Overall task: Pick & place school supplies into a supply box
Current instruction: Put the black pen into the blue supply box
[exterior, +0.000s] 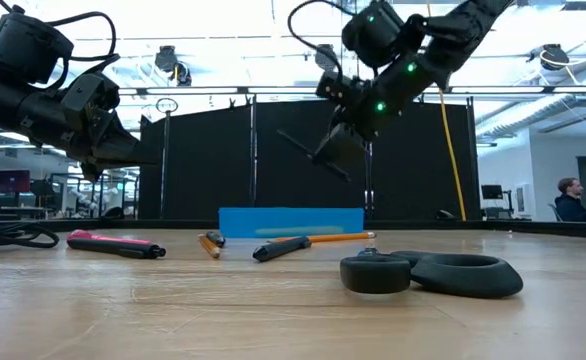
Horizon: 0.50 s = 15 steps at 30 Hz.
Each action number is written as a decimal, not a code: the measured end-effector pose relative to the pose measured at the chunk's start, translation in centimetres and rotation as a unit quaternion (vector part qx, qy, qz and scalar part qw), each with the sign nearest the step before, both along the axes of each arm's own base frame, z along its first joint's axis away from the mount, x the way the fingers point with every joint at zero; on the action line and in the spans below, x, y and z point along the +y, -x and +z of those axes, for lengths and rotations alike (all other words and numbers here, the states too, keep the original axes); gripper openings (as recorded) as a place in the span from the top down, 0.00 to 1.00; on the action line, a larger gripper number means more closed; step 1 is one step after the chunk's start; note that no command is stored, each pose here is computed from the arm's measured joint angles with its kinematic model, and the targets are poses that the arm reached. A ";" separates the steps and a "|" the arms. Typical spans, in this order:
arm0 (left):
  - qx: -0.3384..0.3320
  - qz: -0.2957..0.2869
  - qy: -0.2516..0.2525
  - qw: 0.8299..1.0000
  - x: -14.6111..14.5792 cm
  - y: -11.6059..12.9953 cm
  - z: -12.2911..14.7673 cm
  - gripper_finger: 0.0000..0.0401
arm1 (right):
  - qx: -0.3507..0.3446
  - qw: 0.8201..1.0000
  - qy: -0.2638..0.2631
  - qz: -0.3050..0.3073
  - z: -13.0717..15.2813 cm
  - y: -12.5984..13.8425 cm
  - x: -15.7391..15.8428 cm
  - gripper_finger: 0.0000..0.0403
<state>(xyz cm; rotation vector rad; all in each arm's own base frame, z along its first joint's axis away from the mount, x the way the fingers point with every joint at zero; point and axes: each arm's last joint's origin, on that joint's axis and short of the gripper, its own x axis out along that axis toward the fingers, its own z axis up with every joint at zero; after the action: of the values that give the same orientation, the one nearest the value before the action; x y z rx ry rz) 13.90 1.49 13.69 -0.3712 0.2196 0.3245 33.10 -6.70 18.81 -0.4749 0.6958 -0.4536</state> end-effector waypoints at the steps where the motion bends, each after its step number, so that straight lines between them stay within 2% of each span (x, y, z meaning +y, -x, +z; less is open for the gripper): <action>1: 0.000 0.000 0.000 1.000 0.0 0.0 0.0 0.92 | 0.002 1.000 -0.006 0.002 -0.2 0.0 -0.2 0.97; 15: 0.002 0.000 -0.001 1.000 0.0 0.0 0.0 0.92 | 0.049 0.998 -0.045 0.009 -4.0 -0.5 -1.7 0.96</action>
<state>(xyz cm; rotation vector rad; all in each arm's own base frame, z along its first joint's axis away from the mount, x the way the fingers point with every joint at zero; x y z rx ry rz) 13.89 1.49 13.66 -0.3694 0.2228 0.3249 33.64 -8.39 14.80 -0.4202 0.8030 -0.3823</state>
